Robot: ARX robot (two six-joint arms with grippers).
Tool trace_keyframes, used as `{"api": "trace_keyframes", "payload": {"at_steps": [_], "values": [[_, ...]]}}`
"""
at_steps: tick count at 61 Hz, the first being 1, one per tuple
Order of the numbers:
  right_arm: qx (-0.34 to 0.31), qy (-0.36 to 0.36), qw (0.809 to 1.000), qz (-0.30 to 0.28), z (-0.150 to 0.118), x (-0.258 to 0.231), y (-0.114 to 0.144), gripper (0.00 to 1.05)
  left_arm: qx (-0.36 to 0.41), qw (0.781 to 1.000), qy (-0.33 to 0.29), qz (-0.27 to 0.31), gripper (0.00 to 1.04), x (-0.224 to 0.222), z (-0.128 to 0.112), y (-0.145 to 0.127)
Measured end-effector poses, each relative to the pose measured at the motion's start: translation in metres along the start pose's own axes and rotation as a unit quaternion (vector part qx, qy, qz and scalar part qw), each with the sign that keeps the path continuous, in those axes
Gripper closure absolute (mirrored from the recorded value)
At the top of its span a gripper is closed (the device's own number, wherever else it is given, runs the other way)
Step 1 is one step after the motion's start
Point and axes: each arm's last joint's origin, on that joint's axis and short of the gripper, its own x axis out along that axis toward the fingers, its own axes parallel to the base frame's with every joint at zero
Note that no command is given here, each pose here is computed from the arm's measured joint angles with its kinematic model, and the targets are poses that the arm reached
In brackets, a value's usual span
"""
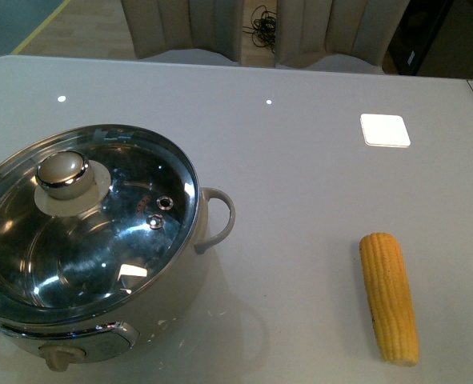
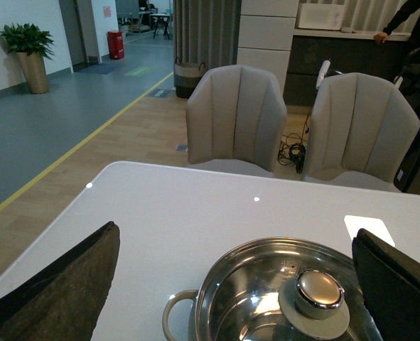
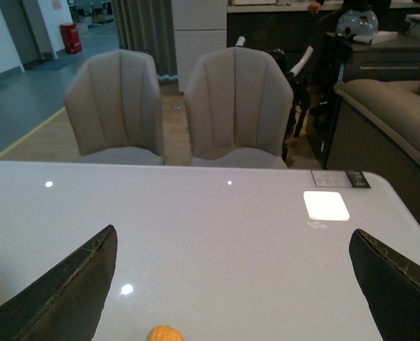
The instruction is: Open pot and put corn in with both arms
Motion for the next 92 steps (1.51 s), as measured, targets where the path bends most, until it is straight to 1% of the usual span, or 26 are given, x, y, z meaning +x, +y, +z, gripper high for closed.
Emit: {"api": "trace_keyframes", "payload": {"at_steps": [22,25,26,29,32,36,44,51,57,66,74,85,92], "values": [[0.0,0.0,1.0,0.0,0.0,0.0,0.0,0.09,0.0,1.0,0.0,0.0,0.07,0.0,0.0,0.0],[0.0,0.0,1.0,0.0,0.0,0.0,0.0,0.09,-0.025,0.999,0.036,0.009,0.07,0.0,-0.001,0.0],[0.0,0.0,1.0,0.0,0.0,0.0,0.0,0.09,-0.04,0.997,0.062,0.013,0.07,0.0,-0.002,0.0],[0.0,0.0,1.0,0.0,0.0,0.0,0.0,0.09,-0.076,0.99,0.113,0.024,0.07,0.002,-0.006,0.0],[0.0,0.0,1.0,0.0,0.0,0.0,0.0,0.09,-0.101,0.985,0.135,0.024,0.07,0.005,-0.009,-0.001],[0.0,0.0,1.0,0.0,0.0,0.0,0.0,0.09,-0.115,0.984,0.137,0.019,0.07,0.009,-0.007,-0.003],[0.0,0.0,1.0,0.0,0.0,0.0,0.0,0.09,-0.12,0.986,0.115,0.008,0.07,0.026,0.007,-0.006],[0.0,0.0,1.0,0.0,0.0,0.0,0.0,0.09,-0.114,0.986,0.117,-0.015,0.07,0.046,0.007,-0.014],[0.0,0.0,1.0,0.0,0.0,0.0,0.0,0.09,-0.102,0.986,0.13,-0.034,0.07,0.067,-0.003,-0.024],[0.0,0.0,1.0,0.0,0.0,0.0,0.0,0.09,-0.078,0.987,0.126,-0.059,0.07,0.104,-0.019,-0.035],[0.0,0.0,1.0,0.0,0.0,0.0,0.0,0.09,-0.047,0.985,0.14,-0.09,0.07,0.133,-0.042,-0.039],[0.0,0.0,1.0,0.0,0.0,0.0,0.0,0.09,-0.005,0.98,0.144,-0.138,0.07,0.141,-0.059,-0.03],[0.0,0.0,1.0,0.0,0.0,0.0,0.0,0.09,0.004,0.977,0.15,-0.153,0.07,0.142,-0.067,-0.029]]}}
